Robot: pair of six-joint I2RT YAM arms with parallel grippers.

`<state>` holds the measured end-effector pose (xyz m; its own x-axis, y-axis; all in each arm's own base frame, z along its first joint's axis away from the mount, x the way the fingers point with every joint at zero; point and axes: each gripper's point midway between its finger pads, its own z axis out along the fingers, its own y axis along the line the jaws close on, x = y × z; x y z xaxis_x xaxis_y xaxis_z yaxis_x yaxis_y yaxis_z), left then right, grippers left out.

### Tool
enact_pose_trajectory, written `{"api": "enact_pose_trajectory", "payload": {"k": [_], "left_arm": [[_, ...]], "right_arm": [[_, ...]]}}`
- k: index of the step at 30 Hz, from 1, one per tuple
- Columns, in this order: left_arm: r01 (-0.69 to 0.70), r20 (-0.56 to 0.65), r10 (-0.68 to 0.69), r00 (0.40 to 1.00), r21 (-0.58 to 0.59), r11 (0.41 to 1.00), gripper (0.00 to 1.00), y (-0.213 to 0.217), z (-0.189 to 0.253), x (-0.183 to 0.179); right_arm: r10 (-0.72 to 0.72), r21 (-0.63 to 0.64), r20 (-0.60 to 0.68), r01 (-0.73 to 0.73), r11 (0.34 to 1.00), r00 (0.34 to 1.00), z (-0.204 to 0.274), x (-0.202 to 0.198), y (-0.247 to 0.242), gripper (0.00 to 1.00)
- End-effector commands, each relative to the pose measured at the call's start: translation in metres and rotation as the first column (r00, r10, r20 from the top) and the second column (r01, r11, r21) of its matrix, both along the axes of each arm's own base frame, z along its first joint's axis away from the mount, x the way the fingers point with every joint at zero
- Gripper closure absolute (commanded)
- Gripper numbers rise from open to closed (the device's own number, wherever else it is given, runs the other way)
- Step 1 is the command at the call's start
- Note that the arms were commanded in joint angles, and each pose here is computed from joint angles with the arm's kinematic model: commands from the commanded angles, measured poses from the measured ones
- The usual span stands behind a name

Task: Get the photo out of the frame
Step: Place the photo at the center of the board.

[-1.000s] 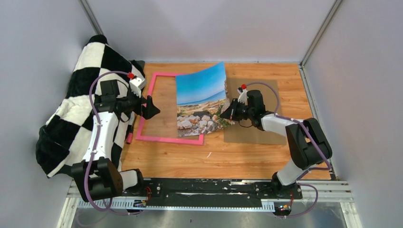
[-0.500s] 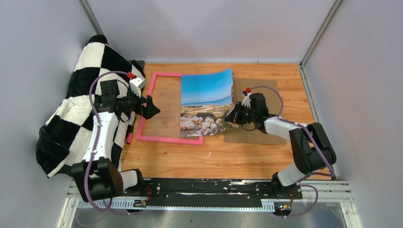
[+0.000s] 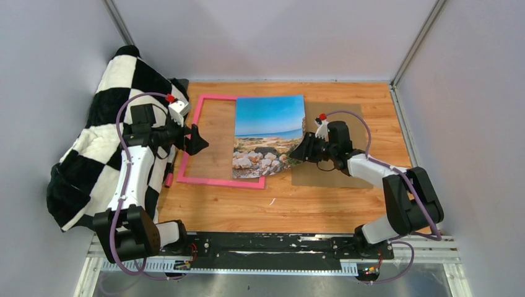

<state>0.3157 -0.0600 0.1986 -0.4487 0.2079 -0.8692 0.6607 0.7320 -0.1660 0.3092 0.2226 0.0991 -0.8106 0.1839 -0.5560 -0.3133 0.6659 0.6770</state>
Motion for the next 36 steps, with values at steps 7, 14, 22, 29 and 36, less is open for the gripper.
{"api": "enact_pose_trajectory", "payload": {"k": [7,14,22,29,36], "left_arm": [[-0.007,0.022,0.007,1.0,-0.003,1.0,0.0,0.002,0.006,0.002],[-0.007,0.024,0.007,1.0,-0.002,1.0,0.0,0.002,0.005,0.003],[-0.007,0.027,0.007,1.0,-0.004,1.0,0.0,0.002,0.006,0.003],[-0.009,0.029,0.009,1.0,-0.004,1.0,0.0,0.002,0.007,0.004],[-0.013,0.032,0.013,0.999,0.0,1.0,0.0,0.003,0.008,0.005]], "right_arm": [[0.089,-0.06,0.011,-0.088,0.994,0.996,0.0,-0.018,-0.01,0.46],[0.108,-0.065,0.022,-0.107,0.992,0.994,0.004,-0.021,-0.015,0.5],[0.107,-0.088,0.007,-0.106,0.99,0.994,0.001,-0.022,-0.019,0.61],[0.061,-0.138,-0.017,-0.063,0.988,0.998,-0.005,-0.019,-0.029,0.77],[-0.011,-0.199,-0.058,-0.001,0.98,0.998,-0.019,-0.02,-0.041,0.87]]}}
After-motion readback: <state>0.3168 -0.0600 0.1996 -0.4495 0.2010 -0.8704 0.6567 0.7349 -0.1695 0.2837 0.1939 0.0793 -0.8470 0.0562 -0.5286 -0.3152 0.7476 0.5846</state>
